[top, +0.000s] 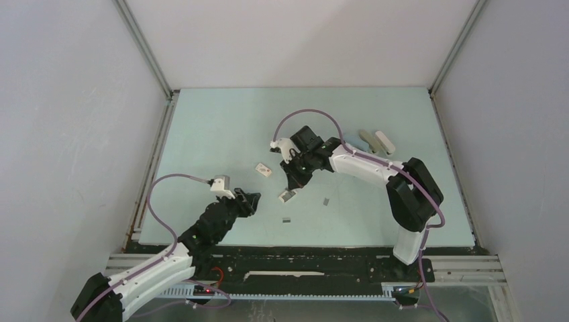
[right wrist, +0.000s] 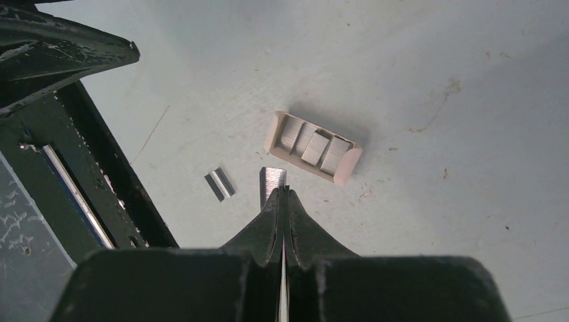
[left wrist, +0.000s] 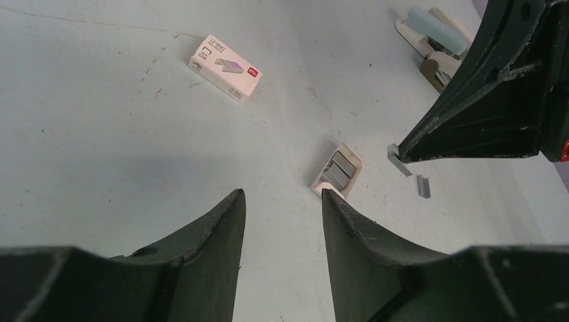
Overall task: Unload the staples from the stapler
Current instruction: Place the staple in the staple box.
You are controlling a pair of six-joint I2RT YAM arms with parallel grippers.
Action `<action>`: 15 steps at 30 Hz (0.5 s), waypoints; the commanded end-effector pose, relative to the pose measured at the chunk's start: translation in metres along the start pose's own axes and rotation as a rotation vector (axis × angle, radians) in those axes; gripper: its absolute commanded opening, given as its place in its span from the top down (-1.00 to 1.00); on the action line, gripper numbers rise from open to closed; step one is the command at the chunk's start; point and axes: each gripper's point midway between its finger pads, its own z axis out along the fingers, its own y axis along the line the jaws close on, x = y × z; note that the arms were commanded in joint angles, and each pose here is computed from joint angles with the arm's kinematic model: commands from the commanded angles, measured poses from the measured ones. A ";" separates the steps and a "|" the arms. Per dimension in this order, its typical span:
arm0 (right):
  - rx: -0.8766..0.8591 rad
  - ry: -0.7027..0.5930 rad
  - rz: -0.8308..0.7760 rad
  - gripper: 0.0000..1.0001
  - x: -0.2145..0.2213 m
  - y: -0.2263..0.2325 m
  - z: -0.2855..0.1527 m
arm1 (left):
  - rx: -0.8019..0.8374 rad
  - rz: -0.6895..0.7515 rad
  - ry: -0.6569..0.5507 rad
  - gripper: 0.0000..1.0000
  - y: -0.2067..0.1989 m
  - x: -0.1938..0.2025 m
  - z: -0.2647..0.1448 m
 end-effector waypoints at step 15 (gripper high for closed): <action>0.105 -0.041 0.003 1.00 -0.016 -0.005 0.012 | -0.051 -0.005 -0.010 -0.03 0.018 0.009 -0.001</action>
